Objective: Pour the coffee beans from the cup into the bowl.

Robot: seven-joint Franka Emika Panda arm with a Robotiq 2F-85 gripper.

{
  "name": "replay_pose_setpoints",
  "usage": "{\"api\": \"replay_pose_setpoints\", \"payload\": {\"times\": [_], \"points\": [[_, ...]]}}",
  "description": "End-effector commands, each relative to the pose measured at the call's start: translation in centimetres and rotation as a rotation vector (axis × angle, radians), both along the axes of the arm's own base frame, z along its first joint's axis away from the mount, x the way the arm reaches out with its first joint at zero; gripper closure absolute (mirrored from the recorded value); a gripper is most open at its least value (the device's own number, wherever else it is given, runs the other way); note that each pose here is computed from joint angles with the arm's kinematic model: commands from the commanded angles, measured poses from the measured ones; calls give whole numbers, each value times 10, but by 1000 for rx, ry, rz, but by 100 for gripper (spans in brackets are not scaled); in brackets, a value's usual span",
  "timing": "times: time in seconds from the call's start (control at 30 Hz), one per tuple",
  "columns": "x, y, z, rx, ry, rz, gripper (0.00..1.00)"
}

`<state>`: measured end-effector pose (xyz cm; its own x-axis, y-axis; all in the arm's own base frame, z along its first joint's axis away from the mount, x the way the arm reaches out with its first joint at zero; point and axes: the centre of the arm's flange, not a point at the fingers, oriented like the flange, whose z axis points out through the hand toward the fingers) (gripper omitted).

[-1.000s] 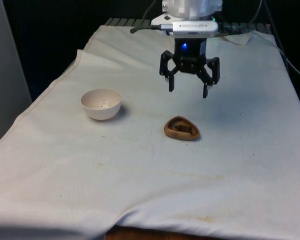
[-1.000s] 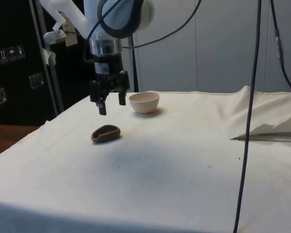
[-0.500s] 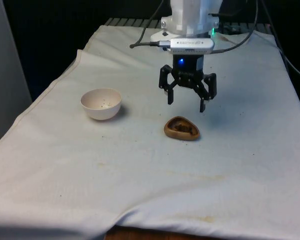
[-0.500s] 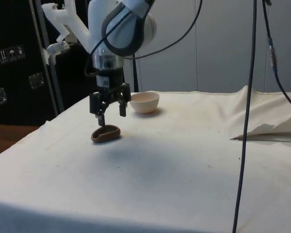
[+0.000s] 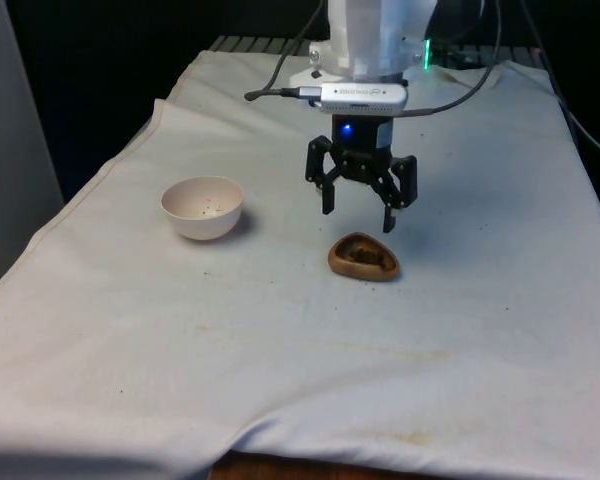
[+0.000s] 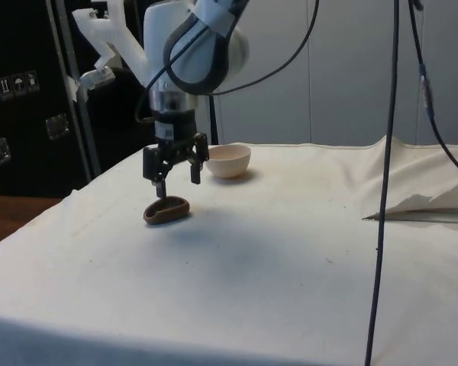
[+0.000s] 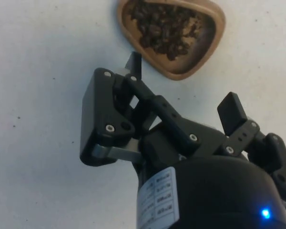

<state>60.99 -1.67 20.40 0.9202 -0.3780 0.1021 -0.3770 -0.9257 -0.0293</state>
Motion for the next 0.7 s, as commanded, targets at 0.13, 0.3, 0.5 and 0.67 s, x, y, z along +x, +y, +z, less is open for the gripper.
{"api": "replay_pose_setpoints", "payload": {"times": [0.13,0.3,0.5,0.67], "points": [[1,-13,-1,-17,4,-29,0],[0,-16,-4,-22,6,-40,0],[1,-21,-8,-31,7,-65,0],[4,-24,-8,-43,7,-88,0]]}}
